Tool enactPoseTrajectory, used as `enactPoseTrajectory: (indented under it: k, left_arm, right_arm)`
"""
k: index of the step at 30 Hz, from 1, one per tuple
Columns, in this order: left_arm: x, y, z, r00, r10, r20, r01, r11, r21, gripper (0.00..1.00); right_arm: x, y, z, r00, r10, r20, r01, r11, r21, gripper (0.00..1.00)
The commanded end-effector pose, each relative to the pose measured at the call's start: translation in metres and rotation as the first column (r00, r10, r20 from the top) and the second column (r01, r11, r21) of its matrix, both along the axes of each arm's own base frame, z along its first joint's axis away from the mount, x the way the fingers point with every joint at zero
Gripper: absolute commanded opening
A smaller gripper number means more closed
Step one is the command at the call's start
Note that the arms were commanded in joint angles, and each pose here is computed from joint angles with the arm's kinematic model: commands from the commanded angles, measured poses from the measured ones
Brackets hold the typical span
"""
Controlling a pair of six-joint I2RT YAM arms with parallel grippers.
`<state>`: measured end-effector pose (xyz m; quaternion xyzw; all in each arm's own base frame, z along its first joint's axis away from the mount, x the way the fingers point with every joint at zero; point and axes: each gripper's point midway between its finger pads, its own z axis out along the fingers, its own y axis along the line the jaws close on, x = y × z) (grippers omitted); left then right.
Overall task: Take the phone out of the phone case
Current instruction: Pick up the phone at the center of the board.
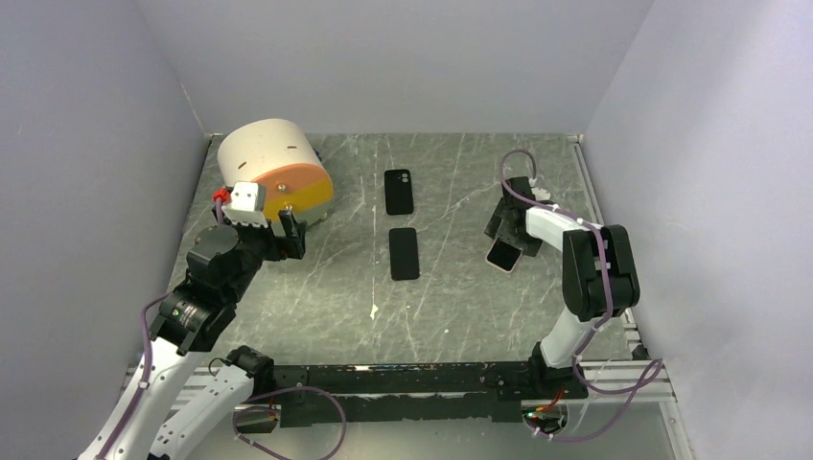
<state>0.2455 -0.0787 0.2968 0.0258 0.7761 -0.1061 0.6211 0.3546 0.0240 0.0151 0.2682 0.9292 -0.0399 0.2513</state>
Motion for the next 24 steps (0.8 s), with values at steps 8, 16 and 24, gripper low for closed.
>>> enactPoseTrajectory:
  k: [8, 16, 24]
  left_arm:
    - [0.002, -0.006, 0.0, 1.0, -0.021, -0.005, 0.021, 0.999, -0.036, 0.94]
    - [0.002, -0.018, -0.001, 0.996, -0.081, -0.032, 0.078, 0.995, -0.069, 0.94]
    - [-0.001, -0.043, -0.007, 0.974, -0.192, -0.121, 0.176, 0.976, -0.132, 0.94]
  right_arm:
    - [-0.015, 0.017, -0.007, 0.997, 0.061, -0.054, -0.06, 0.998, 0.016, 0.67]
    - [-0.008, 0.036, 0.014, 0.98, 0.19, 0.055, -0.193, 0.978, 0.073, 0.35]
    - [0.001, 0.087, 0.06, 0.815, 0.535, 0.222, -0.544, 0.839, -0.027, 0.22]
